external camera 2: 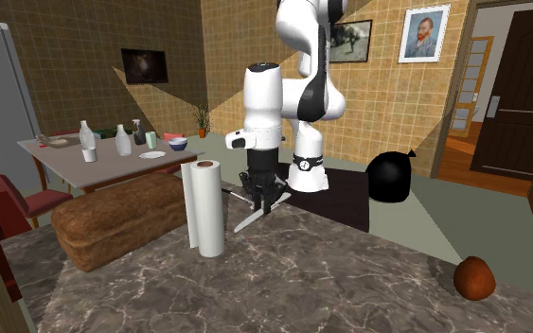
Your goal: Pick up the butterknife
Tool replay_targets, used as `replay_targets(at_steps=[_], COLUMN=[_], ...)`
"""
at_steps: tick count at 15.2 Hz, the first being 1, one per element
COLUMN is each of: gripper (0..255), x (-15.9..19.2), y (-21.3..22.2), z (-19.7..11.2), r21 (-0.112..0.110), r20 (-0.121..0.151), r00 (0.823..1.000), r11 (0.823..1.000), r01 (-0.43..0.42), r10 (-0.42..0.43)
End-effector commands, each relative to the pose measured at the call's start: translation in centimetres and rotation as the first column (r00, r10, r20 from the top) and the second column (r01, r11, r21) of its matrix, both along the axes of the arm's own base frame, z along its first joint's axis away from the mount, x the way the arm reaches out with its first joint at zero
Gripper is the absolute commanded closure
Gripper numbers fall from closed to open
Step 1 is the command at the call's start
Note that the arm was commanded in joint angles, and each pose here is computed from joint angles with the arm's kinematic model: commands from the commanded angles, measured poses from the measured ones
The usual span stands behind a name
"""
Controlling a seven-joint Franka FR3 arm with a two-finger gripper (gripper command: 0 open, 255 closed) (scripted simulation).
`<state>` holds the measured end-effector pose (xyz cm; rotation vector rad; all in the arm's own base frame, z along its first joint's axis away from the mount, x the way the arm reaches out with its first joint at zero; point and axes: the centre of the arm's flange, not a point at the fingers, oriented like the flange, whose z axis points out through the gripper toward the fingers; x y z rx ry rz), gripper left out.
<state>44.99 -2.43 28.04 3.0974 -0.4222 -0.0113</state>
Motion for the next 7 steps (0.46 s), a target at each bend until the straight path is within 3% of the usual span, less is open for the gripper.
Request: replay_targets(at_steps=[1,7], gripper=[255,255], x=[0.0,0.0], y=[0.1,0.1], z=[1.0,3.2], r21=[0.0,0.0], r20=[-0.001,-0.001], r00=[1.0,1.0], r11=[1.0,1.0], r01=[0.0,0.0], r10=[0.0,0.0])
